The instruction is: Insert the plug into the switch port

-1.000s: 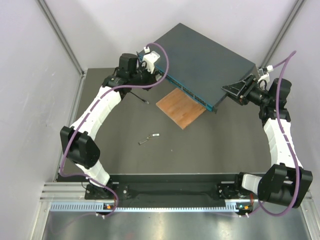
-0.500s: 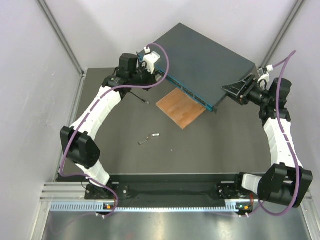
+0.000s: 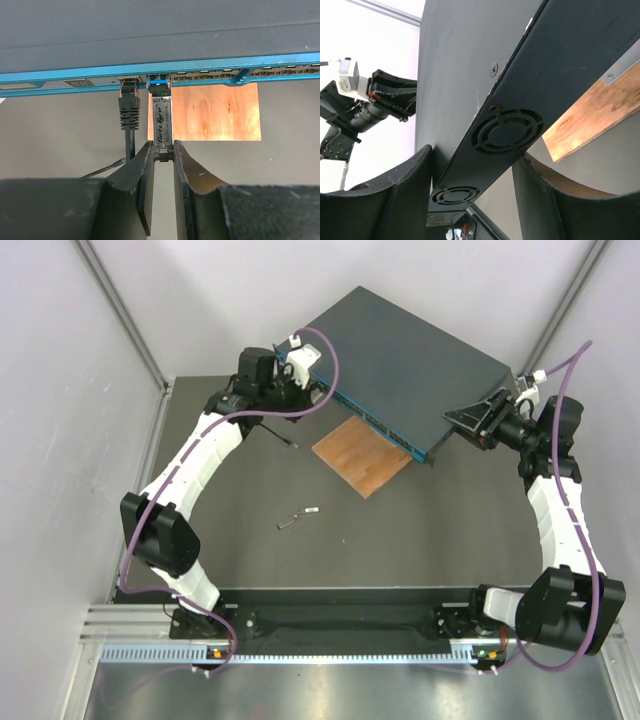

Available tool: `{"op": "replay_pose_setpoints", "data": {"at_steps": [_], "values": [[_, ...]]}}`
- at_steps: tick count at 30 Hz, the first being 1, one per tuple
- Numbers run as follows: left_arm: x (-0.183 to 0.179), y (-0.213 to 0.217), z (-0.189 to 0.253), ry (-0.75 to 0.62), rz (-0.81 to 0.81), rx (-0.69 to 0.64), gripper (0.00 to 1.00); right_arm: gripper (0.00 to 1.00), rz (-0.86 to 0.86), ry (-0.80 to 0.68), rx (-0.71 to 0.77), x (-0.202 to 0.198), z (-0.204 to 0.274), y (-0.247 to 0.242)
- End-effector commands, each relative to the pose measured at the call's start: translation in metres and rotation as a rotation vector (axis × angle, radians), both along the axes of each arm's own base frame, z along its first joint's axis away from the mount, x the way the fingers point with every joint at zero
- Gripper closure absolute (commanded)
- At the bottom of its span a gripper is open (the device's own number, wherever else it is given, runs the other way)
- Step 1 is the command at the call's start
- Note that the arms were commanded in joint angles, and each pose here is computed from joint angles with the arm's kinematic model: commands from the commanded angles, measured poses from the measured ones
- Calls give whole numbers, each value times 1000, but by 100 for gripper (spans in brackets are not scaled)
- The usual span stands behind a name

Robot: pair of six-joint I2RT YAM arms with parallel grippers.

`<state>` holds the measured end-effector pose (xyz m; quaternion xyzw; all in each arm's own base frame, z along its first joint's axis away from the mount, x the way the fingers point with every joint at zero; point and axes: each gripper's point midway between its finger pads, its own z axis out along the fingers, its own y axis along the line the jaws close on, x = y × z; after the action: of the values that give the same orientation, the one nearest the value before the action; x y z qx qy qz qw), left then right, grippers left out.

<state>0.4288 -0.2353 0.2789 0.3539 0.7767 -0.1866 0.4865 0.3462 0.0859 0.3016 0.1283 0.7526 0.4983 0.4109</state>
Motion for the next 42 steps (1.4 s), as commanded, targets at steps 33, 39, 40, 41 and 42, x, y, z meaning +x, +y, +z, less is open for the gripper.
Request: {"op": "replay_pose_setpoints", "data": {"at_steps": [33,39,40,41,42], "values": [[17,-42,68,22,-36,-211,100,100,22,-170,-121,16,14,7],[22,-51,78,12,-38,-250,100,100,21,-178,-127,15,15,7],[22,-51,78,10,-37,-248,100,100,21,-178,-127,15,15,7],[23,-50,79,3,-37,-249,100,100,22,-175,-126,15,14,7],[24,-52,82,-6,-40,-254,100,100,22,-175,-126,16,14,6]]}}
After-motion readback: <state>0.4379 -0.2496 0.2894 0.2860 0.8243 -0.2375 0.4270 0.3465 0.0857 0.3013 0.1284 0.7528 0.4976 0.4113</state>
